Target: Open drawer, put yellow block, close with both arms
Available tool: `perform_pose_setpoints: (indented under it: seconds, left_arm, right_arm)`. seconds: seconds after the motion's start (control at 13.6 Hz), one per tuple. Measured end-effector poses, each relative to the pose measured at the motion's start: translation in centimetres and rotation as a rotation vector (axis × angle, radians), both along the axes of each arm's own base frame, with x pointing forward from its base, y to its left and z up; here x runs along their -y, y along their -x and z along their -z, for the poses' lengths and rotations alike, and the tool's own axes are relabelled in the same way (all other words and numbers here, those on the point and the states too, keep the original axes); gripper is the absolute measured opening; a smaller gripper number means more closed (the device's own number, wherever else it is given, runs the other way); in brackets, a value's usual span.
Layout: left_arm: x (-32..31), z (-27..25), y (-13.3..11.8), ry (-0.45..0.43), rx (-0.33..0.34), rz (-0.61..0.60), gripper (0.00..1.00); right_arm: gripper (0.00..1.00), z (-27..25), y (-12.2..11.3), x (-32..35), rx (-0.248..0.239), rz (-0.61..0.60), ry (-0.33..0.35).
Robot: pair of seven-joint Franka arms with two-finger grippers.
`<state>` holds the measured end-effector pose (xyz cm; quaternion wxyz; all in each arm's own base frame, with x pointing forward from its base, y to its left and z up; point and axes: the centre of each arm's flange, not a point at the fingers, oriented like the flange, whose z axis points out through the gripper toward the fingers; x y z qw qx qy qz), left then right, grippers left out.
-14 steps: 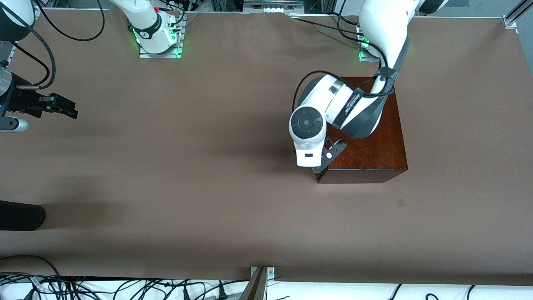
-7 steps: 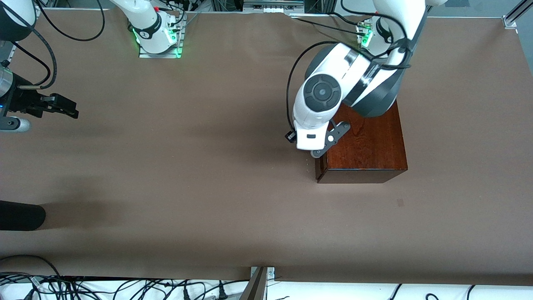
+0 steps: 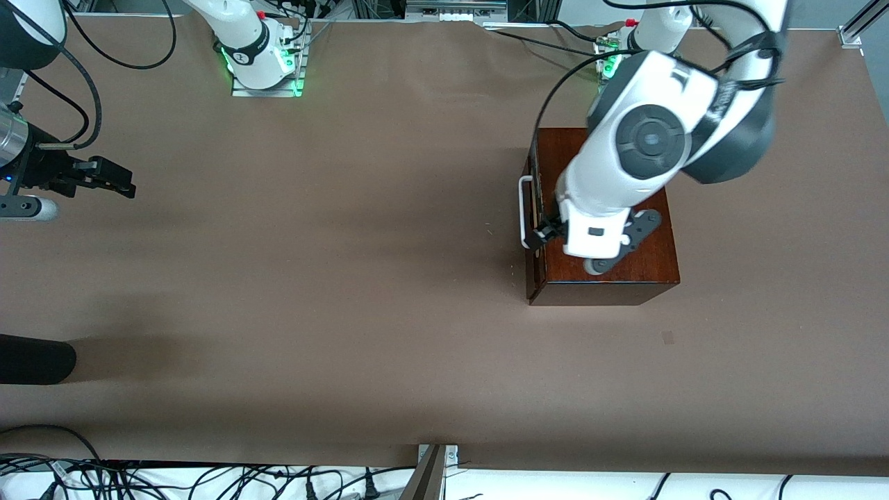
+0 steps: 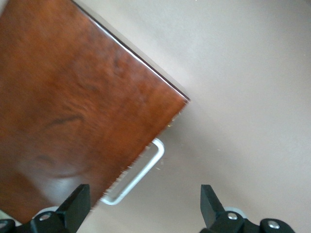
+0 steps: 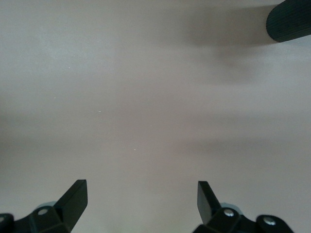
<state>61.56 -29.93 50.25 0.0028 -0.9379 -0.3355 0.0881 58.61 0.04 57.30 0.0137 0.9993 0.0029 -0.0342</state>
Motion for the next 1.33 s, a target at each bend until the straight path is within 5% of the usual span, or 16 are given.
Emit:
perform_pose_setpoints:
  seconds: [0.66, 1.33]
  left_arm:
    - [-16.7, -5.7, -0.6, 0.066, -0.045, 0.300, 1.00]
    - [-26.9, -6.7, 4.4, -0.019, 0.146, 0.664, 1.00]
  right_arm:
    - [1.00, 0.0, 0.0, 0.0, 0.002, 0.000, 0.000]
    - [1.00, 0.5, -0.2, 0.0, -0.006, 0.000, 0.001]
